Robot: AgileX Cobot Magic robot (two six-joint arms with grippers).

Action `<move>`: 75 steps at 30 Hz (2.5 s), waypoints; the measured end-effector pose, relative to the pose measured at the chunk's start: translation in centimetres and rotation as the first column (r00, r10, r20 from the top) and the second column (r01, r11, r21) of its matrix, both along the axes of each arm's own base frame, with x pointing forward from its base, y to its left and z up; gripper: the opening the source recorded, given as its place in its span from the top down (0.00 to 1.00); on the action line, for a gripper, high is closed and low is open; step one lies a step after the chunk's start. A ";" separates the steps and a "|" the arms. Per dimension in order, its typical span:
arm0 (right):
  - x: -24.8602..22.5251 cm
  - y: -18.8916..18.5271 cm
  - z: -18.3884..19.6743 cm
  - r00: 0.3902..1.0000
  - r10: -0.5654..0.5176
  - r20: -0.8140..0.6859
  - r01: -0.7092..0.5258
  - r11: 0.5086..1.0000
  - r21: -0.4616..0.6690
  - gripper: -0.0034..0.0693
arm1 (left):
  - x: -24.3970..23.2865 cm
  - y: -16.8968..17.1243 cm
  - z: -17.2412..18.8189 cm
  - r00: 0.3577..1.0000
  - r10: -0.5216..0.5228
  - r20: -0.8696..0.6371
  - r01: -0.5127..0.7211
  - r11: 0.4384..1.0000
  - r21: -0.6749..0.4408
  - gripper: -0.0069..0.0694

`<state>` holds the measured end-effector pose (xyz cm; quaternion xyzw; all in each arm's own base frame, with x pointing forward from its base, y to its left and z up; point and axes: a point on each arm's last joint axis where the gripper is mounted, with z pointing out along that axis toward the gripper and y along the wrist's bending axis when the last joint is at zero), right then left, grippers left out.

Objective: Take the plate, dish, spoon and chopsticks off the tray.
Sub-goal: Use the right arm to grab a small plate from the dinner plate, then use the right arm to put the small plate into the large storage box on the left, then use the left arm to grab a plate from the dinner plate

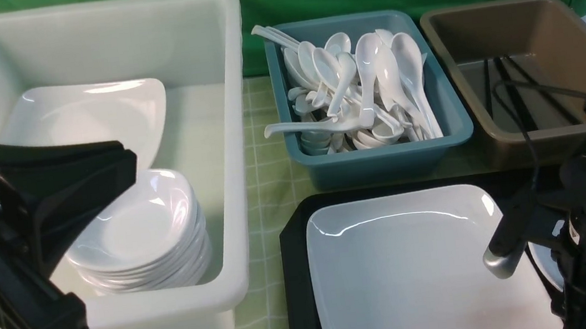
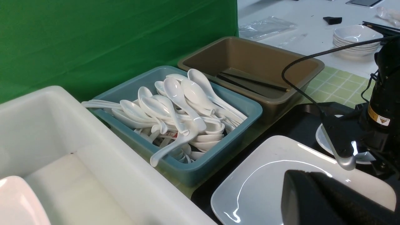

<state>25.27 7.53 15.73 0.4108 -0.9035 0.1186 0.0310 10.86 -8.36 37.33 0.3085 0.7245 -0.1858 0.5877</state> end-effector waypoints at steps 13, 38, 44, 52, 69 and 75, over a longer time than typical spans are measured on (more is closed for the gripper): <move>0.3 0.8 4.0 0.993 -0.035 0.112 0.032 0.999 0.024 0.82 | 0.0 0.0 -0.1 1.000 0.001 0.006 -0.002 1.000 0.016 0.88; -1.0 33.1 14.5 0.595 0.461 0.659 -0.741 0.631 0.227 0.85 | -8.9 9.3 1.5 0.942 0.336 0.028 -0.337 0.941 0.042 0.88; -0.3 35.0 10.8 0.571 0.536 0.622 -0.771 0.611 0.181 0.65 | -9.3 9.5 1.2 0.941 0.339 0.007 -0.338 0.940 0.050 0.88; -2.0 33.1 13.8 0.621 0.547 0.561 -0.733 0.660 0.167 0.18 | -9.1 8.8 1.4 0.958 0.285 -0.001 -0.285 0.958 0.039 0.88; -6.9 10.9 22.9 0.895 -0.009 0.446 -0.151 0.934 0.324 0.86 | 2.6 -4.1 -3.4 0.923 -0.242 -0.299 0.332 0.893 0.305 0.88; -13.2 3.0 21.0 0.880 -0.206 0.429 0.001 0.902 0.432 0.86 | 5.0 -11.6 -10.4 0.802 -0.358 -0.477 0.577 0.673 0.464 0.88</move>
